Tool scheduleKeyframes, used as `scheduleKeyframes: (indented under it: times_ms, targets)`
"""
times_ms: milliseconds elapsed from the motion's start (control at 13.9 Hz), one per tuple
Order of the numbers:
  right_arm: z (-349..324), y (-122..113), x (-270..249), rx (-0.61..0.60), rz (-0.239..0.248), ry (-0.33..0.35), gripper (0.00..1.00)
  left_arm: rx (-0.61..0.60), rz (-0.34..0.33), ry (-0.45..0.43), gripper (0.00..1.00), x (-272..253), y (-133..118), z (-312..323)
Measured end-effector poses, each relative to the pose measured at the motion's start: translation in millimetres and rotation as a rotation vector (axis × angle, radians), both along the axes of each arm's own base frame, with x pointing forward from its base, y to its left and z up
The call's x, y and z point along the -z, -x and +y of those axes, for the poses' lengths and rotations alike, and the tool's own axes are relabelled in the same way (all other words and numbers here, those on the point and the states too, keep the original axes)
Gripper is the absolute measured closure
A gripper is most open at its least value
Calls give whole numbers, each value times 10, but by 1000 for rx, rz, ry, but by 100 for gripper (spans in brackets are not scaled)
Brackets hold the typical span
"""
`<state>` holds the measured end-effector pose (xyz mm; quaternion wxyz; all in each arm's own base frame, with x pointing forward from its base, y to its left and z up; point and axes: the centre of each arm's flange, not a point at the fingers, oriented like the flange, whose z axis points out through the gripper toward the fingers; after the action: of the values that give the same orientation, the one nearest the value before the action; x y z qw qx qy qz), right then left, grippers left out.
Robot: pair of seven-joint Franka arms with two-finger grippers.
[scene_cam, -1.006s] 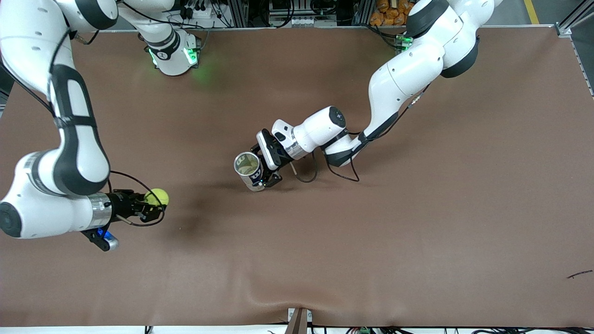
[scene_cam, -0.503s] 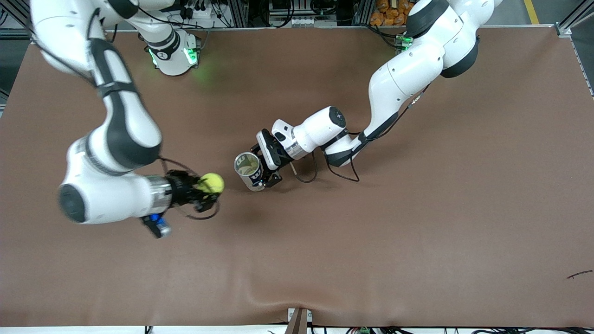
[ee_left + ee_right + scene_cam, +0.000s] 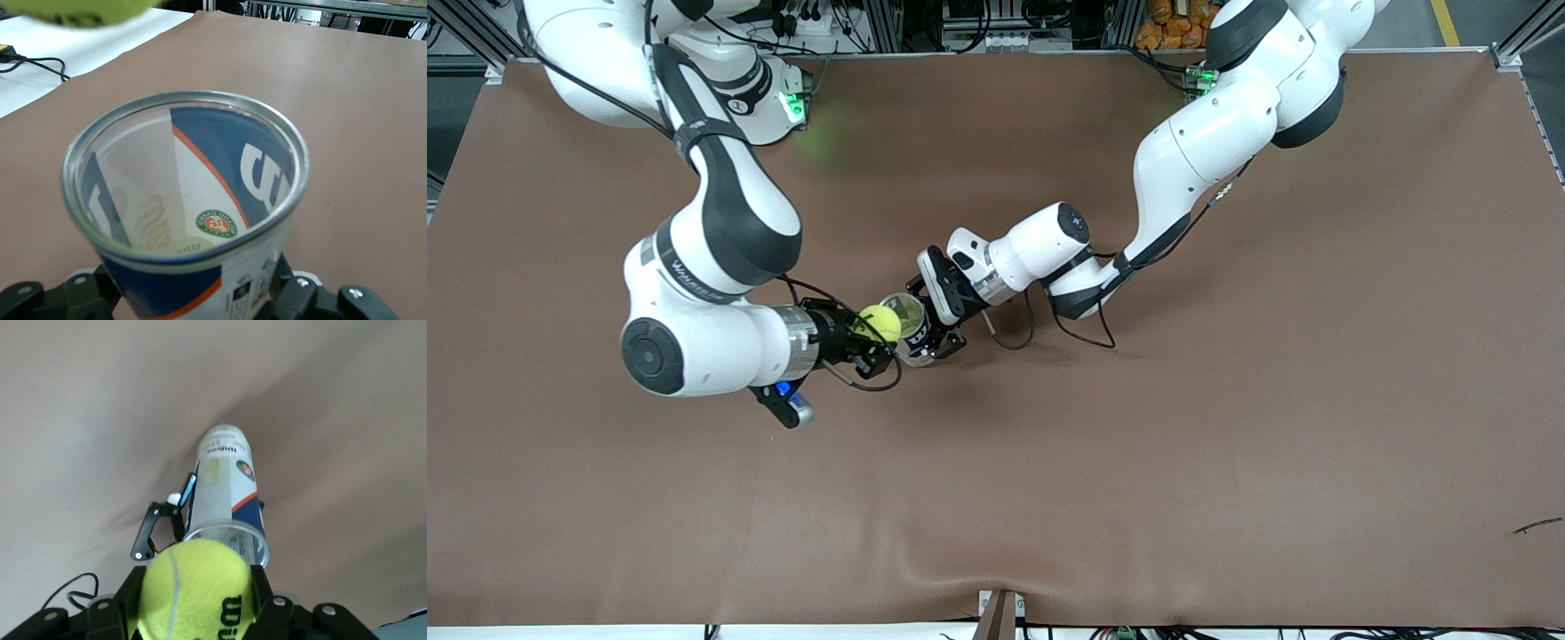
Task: Insert tennis ball vertically with right arm
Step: 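Open the right gripper to drop the second ball into the can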
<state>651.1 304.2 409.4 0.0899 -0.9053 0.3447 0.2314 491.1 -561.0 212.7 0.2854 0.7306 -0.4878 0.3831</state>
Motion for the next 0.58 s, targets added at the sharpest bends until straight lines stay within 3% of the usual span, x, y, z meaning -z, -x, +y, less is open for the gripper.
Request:
scheduleKeyframes:
  times_ms: [359, 431, 575]
  targets:
    - [168, 144, 275, -32, 21, 69, 33, -2, 0, 0, 13, 0, -11, 10]
    - [153, 140, 288, -29, 23, 73, 28, -3, 0, 0, 13, 0, -15, 13]
    - [143, 135, 287, -26, 23, 74, 8, -4, 0, 0, 13, 0, -22, 19]
